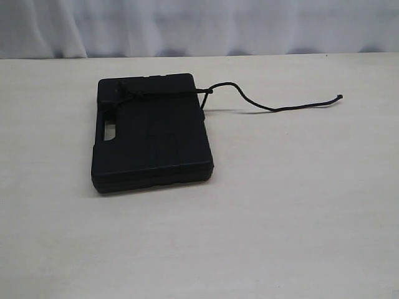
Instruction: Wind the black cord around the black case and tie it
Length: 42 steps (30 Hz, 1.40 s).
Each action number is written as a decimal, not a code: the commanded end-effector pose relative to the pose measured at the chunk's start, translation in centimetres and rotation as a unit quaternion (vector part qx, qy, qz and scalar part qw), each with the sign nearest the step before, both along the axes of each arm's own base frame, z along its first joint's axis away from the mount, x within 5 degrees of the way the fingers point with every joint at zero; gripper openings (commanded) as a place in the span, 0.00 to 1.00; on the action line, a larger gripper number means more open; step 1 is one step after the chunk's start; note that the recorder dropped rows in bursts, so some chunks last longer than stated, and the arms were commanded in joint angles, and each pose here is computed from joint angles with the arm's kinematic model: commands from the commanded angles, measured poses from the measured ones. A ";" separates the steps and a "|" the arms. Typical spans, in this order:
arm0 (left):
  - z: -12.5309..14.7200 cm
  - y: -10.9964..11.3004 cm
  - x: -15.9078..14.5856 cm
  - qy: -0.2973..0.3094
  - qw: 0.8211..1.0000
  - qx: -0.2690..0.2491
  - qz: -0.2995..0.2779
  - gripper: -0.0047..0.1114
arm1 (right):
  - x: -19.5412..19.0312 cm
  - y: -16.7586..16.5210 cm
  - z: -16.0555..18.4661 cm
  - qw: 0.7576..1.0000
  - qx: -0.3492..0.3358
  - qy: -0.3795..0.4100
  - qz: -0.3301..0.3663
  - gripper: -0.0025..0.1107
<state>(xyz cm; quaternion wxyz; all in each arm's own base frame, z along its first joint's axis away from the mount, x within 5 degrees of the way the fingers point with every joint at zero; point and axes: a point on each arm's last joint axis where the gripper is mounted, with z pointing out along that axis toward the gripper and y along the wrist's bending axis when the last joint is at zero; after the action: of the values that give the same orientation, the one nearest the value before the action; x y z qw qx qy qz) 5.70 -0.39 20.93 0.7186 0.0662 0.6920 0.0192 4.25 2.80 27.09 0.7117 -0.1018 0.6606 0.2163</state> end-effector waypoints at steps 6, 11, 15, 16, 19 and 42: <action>-1.5 0.2 -0.1 0.079 0.997 -0.004 0.012 0.04 | 0.0 0.0 -0.1 1.000 -0.004 0.000 0.000 0.06; -1.7 0.2 -0.2 0.090 0.996 -0.003 0.013 0.04 | 0.0 0.0 -0.1 1.000 -0.004 0.000 0.000 0.06; -2.1 0.3 -0.2 0.112 0.994 -0.004 0.015 0.04 | 0.0 0.0 -0.1 1.000 -0.003 0.000 0.000 0.06; -2.1 0.3 -0.2 0.113 0.993 -0.004 0.015 0.04 | 0.0 0.0 -0.1 1.000 -0.003 0.000 0.000 0.06; -2.1 0.3 -0.2 0.113 0.993 -0.004 0.015 0.04 | 0.0 0.0 -0.1 1.000 -0.003 0.000 0.000 0.06; -2.1 0.3 -0.2 0.113 0.994 -0.003 0.015 0.04 | 0.0 0.0 -0.1 1.000 -0.004 0.000 0.000 0.06</action>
<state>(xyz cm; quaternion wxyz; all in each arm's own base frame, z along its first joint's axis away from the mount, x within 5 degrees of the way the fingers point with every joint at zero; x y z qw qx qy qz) 5.53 -0.15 18.77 0.6305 0.0598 0.7736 0.0212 4.25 2.80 27.09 0.7117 -0.1018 0.6606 0.2163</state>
